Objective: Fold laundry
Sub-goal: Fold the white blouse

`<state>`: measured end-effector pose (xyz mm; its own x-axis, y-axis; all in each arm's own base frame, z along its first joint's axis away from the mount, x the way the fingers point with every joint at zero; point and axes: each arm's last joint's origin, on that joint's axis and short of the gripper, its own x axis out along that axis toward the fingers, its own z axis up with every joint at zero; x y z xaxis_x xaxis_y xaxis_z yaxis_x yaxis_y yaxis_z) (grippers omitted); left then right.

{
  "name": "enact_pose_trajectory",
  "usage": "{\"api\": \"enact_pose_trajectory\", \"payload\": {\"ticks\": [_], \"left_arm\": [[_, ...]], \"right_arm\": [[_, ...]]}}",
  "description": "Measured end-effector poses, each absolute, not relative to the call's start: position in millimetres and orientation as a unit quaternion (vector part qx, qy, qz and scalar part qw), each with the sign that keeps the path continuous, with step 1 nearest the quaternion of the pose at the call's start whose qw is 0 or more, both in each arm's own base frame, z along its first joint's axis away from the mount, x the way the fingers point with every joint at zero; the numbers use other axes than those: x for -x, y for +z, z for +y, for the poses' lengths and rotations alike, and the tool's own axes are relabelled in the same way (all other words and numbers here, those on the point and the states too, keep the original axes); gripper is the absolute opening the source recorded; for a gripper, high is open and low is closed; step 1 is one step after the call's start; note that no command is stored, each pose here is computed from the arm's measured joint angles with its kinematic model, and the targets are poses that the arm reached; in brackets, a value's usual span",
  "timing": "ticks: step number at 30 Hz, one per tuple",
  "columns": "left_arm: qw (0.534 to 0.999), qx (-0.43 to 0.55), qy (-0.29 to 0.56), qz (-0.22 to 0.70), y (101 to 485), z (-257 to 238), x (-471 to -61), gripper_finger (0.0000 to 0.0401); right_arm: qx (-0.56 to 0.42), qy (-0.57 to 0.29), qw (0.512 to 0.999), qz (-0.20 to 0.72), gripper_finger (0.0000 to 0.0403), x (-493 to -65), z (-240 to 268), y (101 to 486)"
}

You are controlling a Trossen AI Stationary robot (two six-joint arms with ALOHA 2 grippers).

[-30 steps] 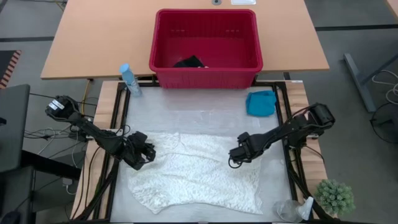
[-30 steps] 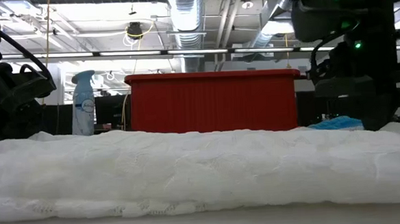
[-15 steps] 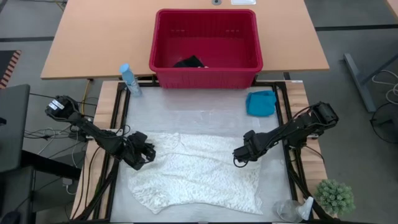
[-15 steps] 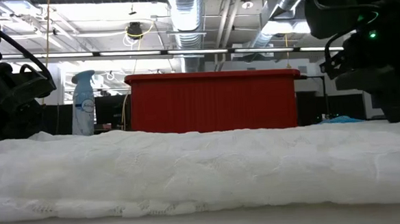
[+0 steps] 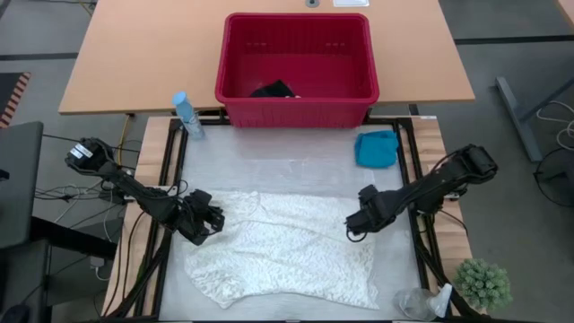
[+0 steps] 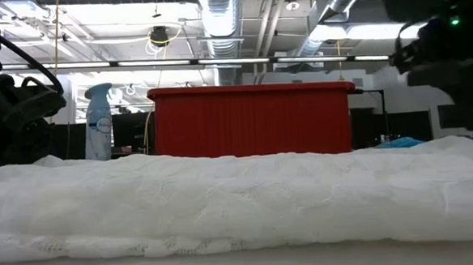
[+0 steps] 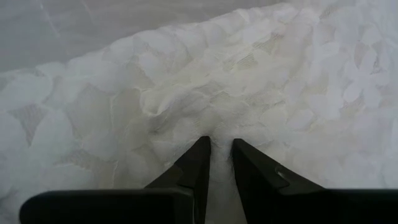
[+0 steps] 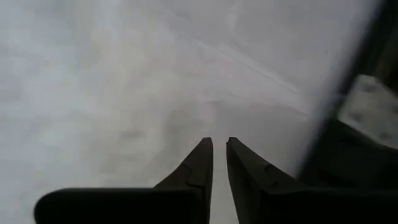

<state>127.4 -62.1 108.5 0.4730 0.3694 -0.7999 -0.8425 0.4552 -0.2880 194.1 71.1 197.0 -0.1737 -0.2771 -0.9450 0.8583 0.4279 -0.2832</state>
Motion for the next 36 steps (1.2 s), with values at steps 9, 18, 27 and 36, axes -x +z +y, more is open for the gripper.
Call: {"api": "enact_pose_trajectory", "payload": {"ticks": [9, 18, 27, 36], "left_arm": [[0.781, 0.357, 0.389, 0.334, 109, -62, -127, 0.0066], [0.763, 0.399, 0.400, 0.314, 109, -63, -129, 0.0066], [0.738, 0.439, 0.412, 0.305, 109, -63, -129, 0.0066], [0.712, 0.474, 0.434, 0.282, 110, -52, -138, 0.0066]], "right_arm": [[-0.275, -0.442, 0.669, 0.530, 0.0072, -196, 82, 207], [-0.272, -0.450, 0.681, 0.510, 0.0029, -211, 83, 191], [-0.249, -0.470, 0.659, 0.532, 0.0028, -229, 73, 166], [-0.250, -0.443, 0.655, 0.559, 0.0022, -249, 58, 146]]}}
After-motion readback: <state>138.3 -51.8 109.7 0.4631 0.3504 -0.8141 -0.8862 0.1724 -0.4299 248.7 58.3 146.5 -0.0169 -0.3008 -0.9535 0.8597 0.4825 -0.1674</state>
